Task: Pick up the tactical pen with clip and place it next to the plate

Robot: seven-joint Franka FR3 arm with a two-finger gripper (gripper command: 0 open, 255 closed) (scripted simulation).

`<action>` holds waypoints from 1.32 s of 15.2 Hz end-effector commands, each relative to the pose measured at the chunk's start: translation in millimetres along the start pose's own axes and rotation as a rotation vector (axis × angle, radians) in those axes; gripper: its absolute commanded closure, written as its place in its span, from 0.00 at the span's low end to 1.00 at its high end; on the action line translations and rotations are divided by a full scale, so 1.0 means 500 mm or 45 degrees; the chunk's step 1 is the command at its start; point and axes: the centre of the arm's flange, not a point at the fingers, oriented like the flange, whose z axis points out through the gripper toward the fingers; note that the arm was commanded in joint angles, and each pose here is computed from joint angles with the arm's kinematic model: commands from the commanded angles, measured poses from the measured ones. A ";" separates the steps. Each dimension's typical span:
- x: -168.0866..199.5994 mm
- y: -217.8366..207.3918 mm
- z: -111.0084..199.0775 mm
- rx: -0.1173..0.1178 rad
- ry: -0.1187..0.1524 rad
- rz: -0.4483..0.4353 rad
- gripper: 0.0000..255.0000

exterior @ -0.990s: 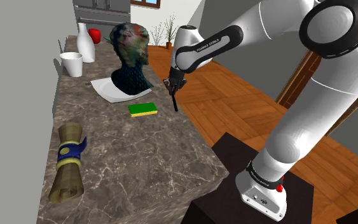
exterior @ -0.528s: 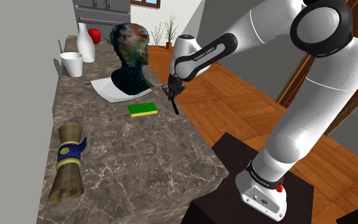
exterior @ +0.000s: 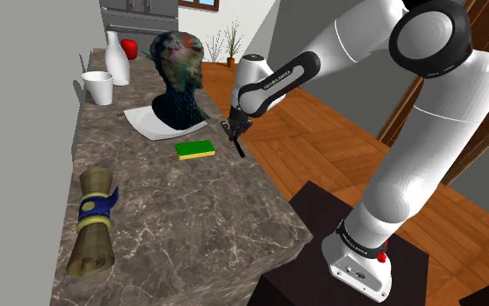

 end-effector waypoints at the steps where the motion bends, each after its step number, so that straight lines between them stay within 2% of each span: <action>1: 0.000 0.000 0.001 0.000 -0.001 0.000 1.00; 2: 0.000 0.000 0.001 0.000 -0.001 0.000 1.00; 3: 0.000 0.000 0.001 0.000 -0.001 0.000 0.00; 8: 0.000 0.000 0.001 0.000 -0.001 0.000 0.00; 12: 0.000 0.000 -0.099 0.000 -0.001 0.000 0.00; 20: 0.000 0.000 -0.099 0.000 -0.001 0.000 0.00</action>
